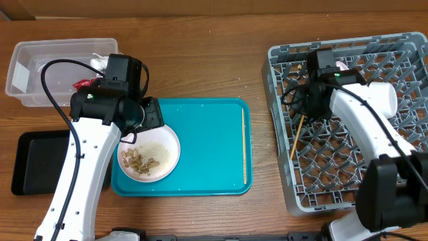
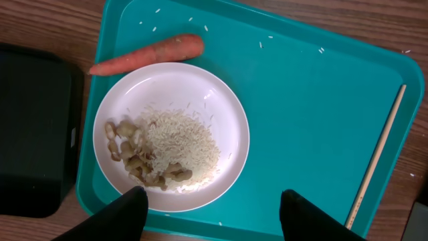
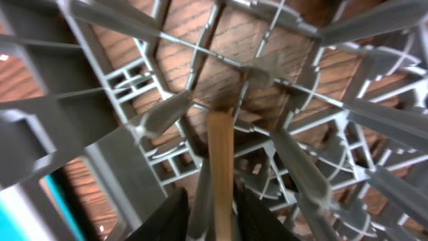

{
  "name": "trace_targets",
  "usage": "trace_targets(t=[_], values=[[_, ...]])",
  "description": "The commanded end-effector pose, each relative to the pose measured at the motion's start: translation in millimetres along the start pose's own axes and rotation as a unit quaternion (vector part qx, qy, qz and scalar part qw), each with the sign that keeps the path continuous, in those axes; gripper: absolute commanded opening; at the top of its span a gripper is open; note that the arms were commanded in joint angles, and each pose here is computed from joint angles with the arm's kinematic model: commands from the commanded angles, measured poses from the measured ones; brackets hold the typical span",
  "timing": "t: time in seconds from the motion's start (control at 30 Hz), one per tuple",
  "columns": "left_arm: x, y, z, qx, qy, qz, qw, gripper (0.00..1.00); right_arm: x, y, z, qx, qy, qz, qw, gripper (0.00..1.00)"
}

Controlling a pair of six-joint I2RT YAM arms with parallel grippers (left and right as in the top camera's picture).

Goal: Sort waste into correct bins and load items into the dishwasher

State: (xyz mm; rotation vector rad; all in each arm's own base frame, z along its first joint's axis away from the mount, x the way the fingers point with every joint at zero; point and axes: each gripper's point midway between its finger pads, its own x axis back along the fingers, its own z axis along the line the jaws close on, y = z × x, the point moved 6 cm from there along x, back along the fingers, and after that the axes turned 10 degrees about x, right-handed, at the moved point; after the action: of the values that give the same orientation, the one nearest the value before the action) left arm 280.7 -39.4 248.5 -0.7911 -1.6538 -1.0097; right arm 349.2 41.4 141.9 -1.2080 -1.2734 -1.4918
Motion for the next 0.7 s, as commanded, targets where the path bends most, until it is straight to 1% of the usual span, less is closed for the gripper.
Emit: trace_targets(t=[0.0, 0.1, 0.2, 0.33, 0.43, 0.57, 0.67], values=[[1.0, 1.4, -1.7, -0.006, -0.002, 0.000, 1.000, 0.66, -8.4, -2.6, 1.3, -0.001, 0.000, 0.011, 1.000, 0.21], [1.0, 1.5, -1.6, -0.006, -0.002, 0.000, 1.000, 0.65, -7.5, -1.0, 1.8, -0.001, 0.001, 0.007, 1.000, 0.13], [1.0, 1.4, -1.6, -0.006, -0.002, 0.000, 1.000, 0.66, -2.2, 1.3, 2.3, -0.001, 0.002, 0.005, 1.000, 0.08], [1.0, 1.5, -1.7, -0.006, -0.002, 0.000, 1.000, 0.66, 13.5, 8.7, 4.0, 0.003, 0.008, -0.014, 1.000, 0.07], [1.0, 1.5, -1.6, -0.006, -0.002, 0.000, 1.000, 0.66, 25.0, 12.4, 5.4, 0.022, 0.014, -0.029, 0.999, 0.06], [1.0, 1.5, -1.6, -0.006, -0.002, 0.000, 1.000, 0.66, 27.2, 9.8, 4.5, 0.029, 0.012, -0.025, 0.999, 0.04], [1.0, 1.5, -1.6, -0.006, -0.002, 0.000, 1.000, 0.66, 27.2, 10.0, 4.5, 0.042, 0.012, -0.025, 0.999, 0.06]])
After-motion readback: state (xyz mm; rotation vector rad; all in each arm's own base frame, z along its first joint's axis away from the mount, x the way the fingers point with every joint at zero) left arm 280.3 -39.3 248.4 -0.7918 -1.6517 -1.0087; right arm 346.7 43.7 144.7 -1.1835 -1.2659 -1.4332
